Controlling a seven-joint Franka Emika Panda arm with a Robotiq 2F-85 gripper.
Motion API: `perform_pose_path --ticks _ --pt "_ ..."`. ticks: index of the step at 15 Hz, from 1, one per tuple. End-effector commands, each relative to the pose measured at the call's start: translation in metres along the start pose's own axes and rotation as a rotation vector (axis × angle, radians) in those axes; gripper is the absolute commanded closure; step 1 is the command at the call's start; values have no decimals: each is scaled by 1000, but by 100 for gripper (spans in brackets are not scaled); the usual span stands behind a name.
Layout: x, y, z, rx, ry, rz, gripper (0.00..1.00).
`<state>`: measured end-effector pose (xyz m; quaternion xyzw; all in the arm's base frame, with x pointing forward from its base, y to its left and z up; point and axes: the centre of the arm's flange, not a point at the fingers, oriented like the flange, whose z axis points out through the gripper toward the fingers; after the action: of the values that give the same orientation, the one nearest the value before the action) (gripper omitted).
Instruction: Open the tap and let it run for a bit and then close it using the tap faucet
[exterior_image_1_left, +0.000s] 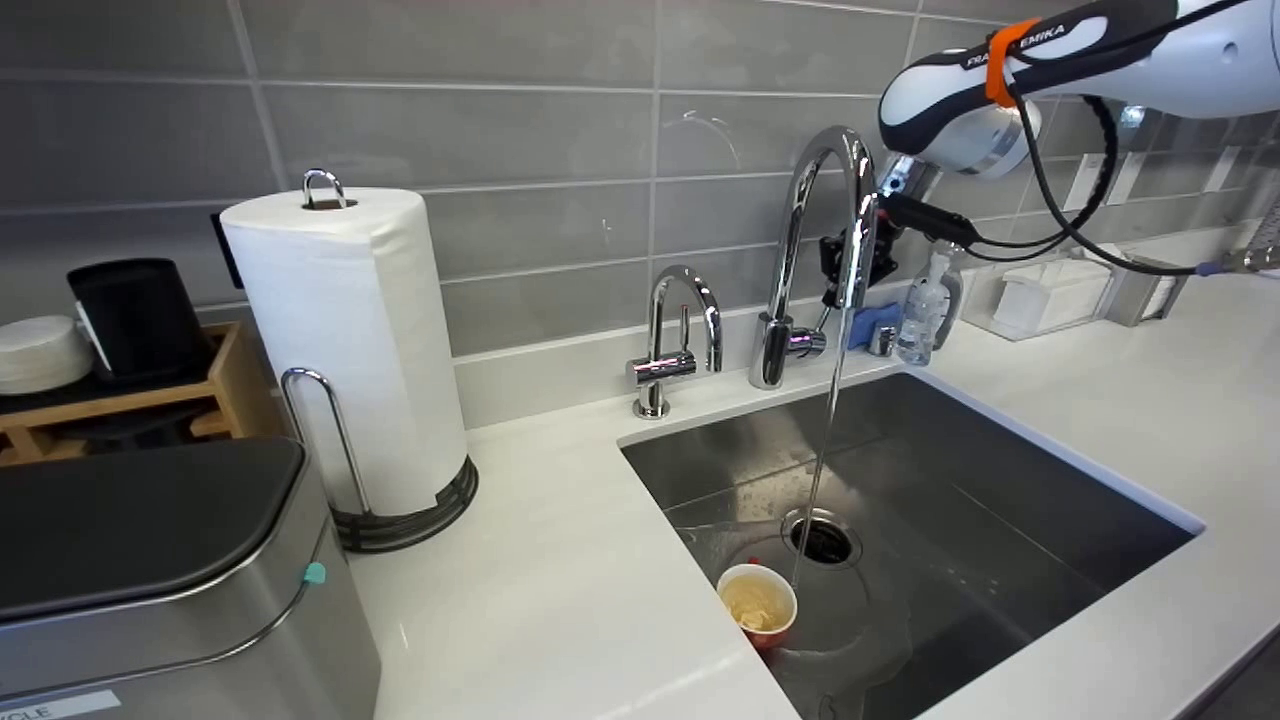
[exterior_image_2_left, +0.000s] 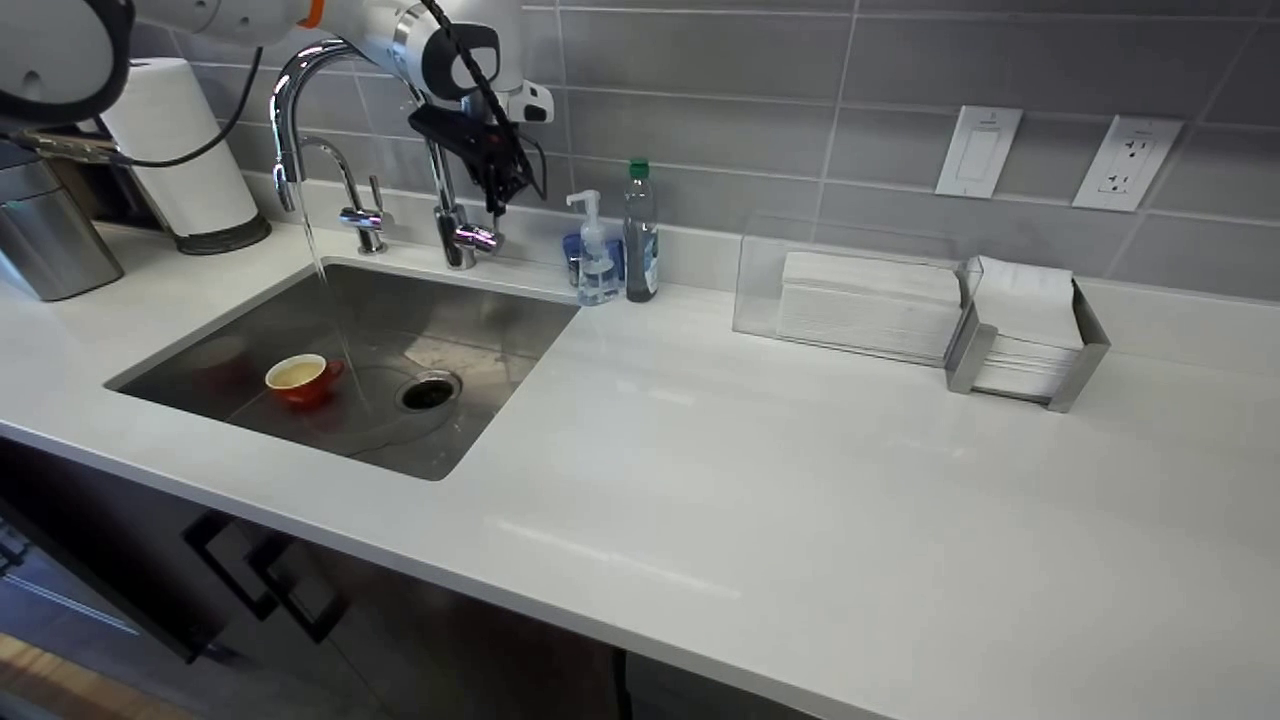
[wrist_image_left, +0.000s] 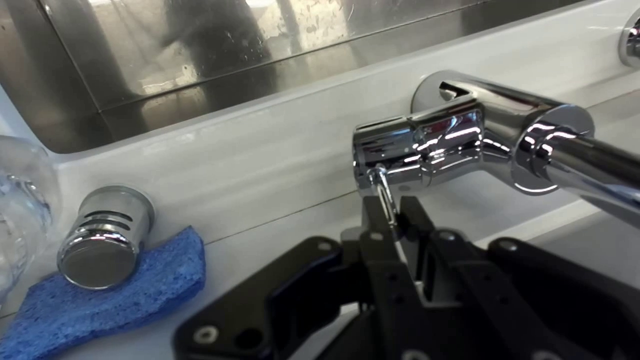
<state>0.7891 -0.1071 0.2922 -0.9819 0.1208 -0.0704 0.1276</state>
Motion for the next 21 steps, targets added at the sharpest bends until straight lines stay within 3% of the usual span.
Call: perform_pose_path --ticks 1,12,17,18,19,21 --pt "1 -17 -1 23 -14 -51 97" --pt "-20 -58 -21 126 -65 -248 97" --pt "-20 -55 -24 98 -70 -275 97" --pt "-20 -55 -25 99 -74 -271 82" --pt "-21 -57 -27 95 -71 -271 61" --pt "-23 -64 -37 133 -82 -282 49"
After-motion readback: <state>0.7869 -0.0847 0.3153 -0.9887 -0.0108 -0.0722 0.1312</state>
